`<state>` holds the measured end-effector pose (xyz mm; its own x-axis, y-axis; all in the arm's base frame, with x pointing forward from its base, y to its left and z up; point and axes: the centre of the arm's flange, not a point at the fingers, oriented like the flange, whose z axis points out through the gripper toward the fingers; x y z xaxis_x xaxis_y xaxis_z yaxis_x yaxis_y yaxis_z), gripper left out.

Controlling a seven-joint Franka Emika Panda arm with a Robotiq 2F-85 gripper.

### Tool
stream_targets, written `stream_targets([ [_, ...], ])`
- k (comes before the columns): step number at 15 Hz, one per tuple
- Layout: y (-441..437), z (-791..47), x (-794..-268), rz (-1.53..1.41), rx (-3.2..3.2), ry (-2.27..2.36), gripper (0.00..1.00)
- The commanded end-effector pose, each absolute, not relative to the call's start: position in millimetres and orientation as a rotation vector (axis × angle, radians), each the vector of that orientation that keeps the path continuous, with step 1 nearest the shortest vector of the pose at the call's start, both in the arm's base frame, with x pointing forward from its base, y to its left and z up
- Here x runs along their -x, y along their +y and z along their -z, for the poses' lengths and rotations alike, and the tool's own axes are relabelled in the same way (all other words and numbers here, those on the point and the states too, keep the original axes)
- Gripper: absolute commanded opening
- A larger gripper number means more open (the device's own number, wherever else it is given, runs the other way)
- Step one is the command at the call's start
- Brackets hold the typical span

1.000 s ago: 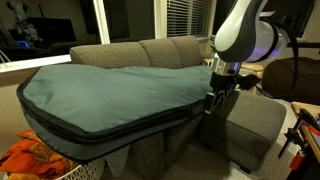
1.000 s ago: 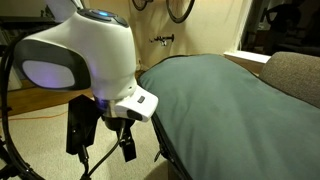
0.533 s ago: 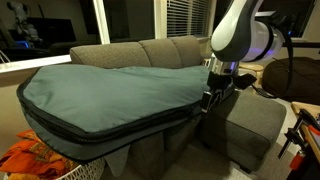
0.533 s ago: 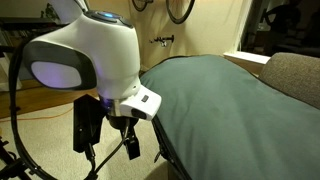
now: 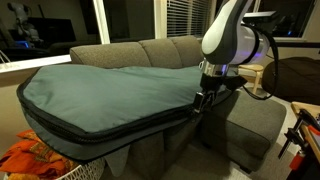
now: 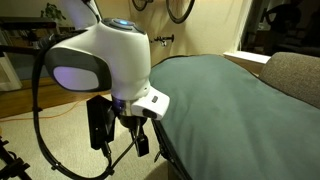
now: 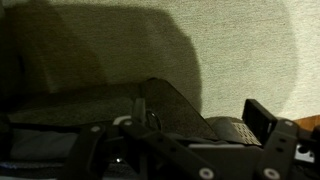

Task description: Open the zip

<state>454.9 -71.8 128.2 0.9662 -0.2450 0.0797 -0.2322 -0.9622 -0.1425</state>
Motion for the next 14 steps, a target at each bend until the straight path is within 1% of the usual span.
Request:
stream_targets([
  [1,-79,-117,-476,0.110,2.975,0.380,1.00],
  [14,-123,-76,-527,0.010,2.975,0.453,1.00],
])
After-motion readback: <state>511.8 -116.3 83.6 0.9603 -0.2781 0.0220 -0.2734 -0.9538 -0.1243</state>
